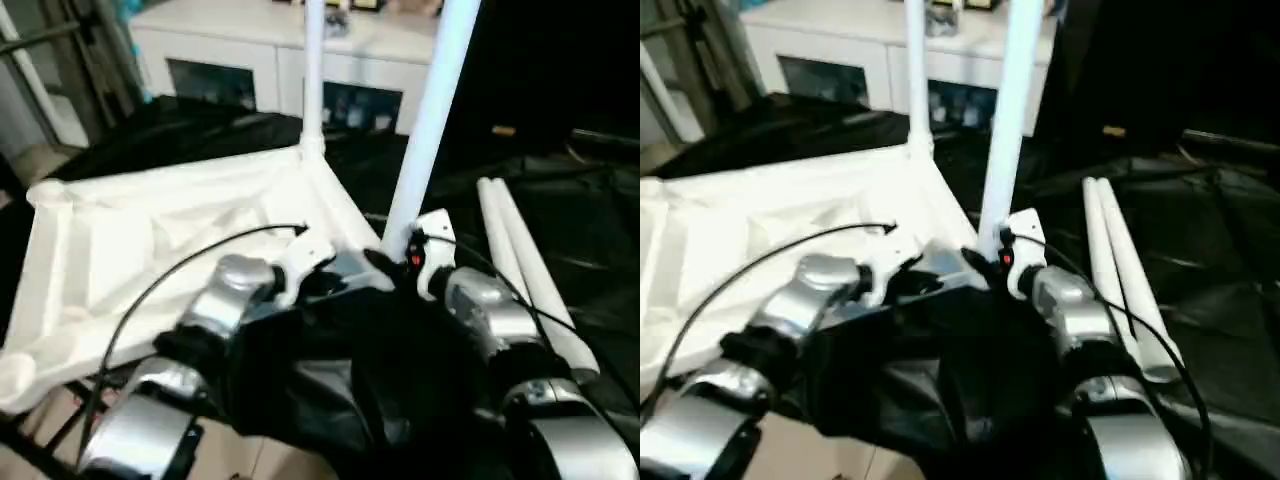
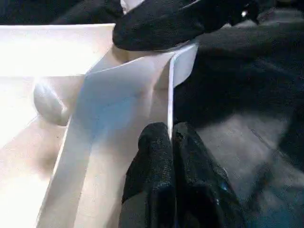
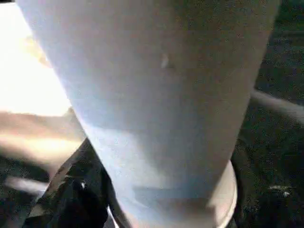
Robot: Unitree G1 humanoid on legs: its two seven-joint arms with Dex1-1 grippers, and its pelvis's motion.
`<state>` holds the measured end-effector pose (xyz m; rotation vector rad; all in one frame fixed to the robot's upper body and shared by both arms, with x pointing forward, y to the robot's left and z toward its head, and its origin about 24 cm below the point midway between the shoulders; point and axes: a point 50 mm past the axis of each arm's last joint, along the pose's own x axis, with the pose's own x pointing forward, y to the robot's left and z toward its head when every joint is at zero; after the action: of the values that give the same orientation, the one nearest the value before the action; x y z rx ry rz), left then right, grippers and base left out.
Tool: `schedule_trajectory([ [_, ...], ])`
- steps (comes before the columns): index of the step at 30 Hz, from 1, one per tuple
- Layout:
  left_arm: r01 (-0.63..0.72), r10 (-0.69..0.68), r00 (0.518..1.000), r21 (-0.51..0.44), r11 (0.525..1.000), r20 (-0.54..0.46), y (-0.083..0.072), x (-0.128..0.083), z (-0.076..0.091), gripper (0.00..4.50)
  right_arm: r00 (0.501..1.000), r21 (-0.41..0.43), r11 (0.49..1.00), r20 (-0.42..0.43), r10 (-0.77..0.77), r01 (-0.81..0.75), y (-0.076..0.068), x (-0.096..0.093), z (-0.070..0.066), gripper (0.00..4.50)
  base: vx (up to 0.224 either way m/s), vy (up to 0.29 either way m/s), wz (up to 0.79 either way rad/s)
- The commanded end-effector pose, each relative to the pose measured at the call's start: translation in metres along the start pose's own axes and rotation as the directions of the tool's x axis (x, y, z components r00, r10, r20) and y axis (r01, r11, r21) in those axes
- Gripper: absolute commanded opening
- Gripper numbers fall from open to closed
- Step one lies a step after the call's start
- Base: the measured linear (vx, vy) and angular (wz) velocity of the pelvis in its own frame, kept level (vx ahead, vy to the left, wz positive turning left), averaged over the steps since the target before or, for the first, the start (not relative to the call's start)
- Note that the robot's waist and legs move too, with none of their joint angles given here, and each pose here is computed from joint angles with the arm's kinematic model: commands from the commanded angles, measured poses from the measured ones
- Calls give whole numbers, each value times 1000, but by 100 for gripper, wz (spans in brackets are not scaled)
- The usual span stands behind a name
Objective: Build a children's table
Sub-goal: Rotate leg to tighten
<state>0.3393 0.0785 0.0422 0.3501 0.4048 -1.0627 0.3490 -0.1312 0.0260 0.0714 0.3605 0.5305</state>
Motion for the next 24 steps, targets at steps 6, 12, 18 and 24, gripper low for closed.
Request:
schedule_trajectory([
  [6,-14,14,996,2,1000,89,-14,20,23,0,986,73,994,-134,95,-86,41,16,-37,346,0,0,0],
  [12,61,-63,996,36,997,69,-14,11,15,0,980,-29,982,-74,187,-189,40,13,-26,381,0,0,0],
  [18,172,-176,983,79,982,47,-14,-3,6,0,900,-116,893,-24,434,-434,39,-3,-16,381,0,0,0],
  [24,266,-271,962,117,957,33,-12,-18,0,0,796,-114,788,-69,601,-605,36,-18,-13,381,0,0,0],
])
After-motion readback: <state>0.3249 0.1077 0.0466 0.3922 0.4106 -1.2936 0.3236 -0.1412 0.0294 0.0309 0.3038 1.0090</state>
